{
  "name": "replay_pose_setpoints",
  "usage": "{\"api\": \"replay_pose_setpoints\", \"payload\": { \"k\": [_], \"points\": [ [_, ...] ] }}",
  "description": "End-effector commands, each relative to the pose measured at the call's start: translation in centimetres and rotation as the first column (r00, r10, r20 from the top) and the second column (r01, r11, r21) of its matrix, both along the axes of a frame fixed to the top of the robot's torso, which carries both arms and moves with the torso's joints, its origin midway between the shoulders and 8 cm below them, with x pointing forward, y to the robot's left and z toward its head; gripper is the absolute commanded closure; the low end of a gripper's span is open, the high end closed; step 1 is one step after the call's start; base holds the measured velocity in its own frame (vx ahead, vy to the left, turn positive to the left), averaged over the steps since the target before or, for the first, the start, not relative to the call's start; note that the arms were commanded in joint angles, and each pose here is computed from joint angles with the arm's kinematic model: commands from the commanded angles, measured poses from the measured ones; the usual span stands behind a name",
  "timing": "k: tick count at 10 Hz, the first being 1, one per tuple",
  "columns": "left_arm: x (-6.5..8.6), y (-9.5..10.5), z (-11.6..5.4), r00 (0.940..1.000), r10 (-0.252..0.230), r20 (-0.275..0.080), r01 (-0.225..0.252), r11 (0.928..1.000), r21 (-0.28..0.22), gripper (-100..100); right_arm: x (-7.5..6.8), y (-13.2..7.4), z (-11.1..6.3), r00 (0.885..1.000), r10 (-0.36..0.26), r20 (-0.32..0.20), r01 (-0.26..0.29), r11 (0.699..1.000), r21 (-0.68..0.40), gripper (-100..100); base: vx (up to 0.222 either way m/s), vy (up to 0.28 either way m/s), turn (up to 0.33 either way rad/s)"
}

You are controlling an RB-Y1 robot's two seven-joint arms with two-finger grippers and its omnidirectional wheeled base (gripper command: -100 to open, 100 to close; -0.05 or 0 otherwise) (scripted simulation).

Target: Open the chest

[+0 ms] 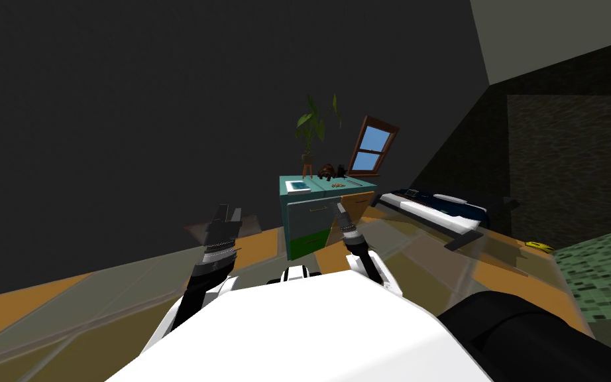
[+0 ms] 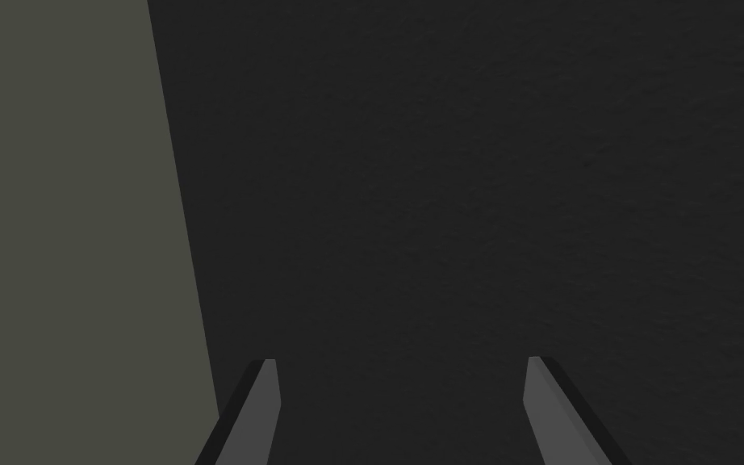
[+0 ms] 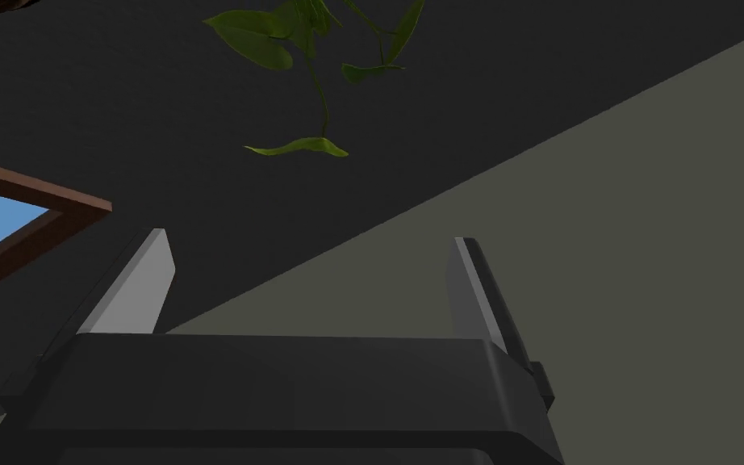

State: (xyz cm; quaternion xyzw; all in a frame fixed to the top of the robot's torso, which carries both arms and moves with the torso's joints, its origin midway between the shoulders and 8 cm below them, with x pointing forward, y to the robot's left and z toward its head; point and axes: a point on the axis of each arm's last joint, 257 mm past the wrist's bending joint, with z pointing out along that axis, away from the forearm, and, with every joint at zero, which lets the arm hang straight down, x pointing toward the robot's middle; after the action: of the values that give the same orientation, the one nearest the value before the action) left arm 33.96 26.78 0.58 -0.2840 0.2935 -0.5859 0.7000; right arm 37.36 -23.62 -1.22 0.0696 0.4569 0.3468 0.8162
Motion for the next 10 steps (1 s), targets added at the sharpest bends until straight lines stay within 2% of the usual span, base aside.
{"api": "replay_pose_setpoints", "payload": {
  "k": [1, 3, 4, 5, 6, 8, 9, 10],
  "points": [
    [0.0, 0.0, 0.0, 1.0, 0.0, 0.0, 0.0, 1.0, 0.0, 0, 0.3, 0.8, -0.3, 0.999, -0.043, 0.031, 0.047, 0.99, -0.13, -100, 0.018, 0.055, -0.041],
    [0.0, 0.0, 0.0, 1.0, 0.0, 0.0, 0.0, 1.0, 0.0, 0, 0.3, 0.8, -0.3, 0.997, -0.064, 0.043, 0.07, 0.984, -0.161, -100, 0.013, 0.033, -0.008],
    [0.0, 0.0, 0.0, 1.0, 0.0, 0.0, 0.0, 1.0, 0.0, 0, 0.6, 1.2, -0.6, 0.995, -0.082, 0.064, 0.095, 0.968, -0.233, -100, 0.023, 0.035, -0.038],
    [0.0, 0.0, 0.0, 1.0, 0.0, 0.0, 0.0, 1.0, 0.0, 0, 0.6, 1.2, -0.6, 0.993, -0.095, 0.073, 0.111, 0.961, -0.252, -100, 0.025, 0.034, -0.024],
    [0.0, 0.0, 0.0, 1.0, 0.0, 0.0, 0.0, 1.0, 0.0, 0, 0.8, 1.7, -0.9, 0.99, -0.107, 0.094, 0.131, 0.94, -0.315, -100, 0.029, 0.043, -0.046],
    [0.0, 0.0, 0.0, 1.0, 0.0, 0.0, 0.0, 1.0, 0.0, 0, 0.8, 1.7, -0.9, 0.986, -0.126, 0.109, 0.156, 0.927, -0.342, -100, 0.015, 0.031, -0.009],
    [0.0, 0.0, 0.0, 1.0, 0.0, 0.0, 0.0, 1.0, 0.0, 0, 1.0, 2.1, -1.3, 0.981, -0.138, 0.135, 0.182, 0.895, -0.406, -100, 0.018, 0.036, -0.047],
    [0.0, 0.0, 0.0, 1.0, 0.0, 0.0, 0.0, 1.0, 0.0, 0, 1.0, 2.1, -1.3, 0.978, -0.149, 0.146, 0.198, 0.884, -0.423, -100, 0.013, 0.036, -0.031]
  ]
}}
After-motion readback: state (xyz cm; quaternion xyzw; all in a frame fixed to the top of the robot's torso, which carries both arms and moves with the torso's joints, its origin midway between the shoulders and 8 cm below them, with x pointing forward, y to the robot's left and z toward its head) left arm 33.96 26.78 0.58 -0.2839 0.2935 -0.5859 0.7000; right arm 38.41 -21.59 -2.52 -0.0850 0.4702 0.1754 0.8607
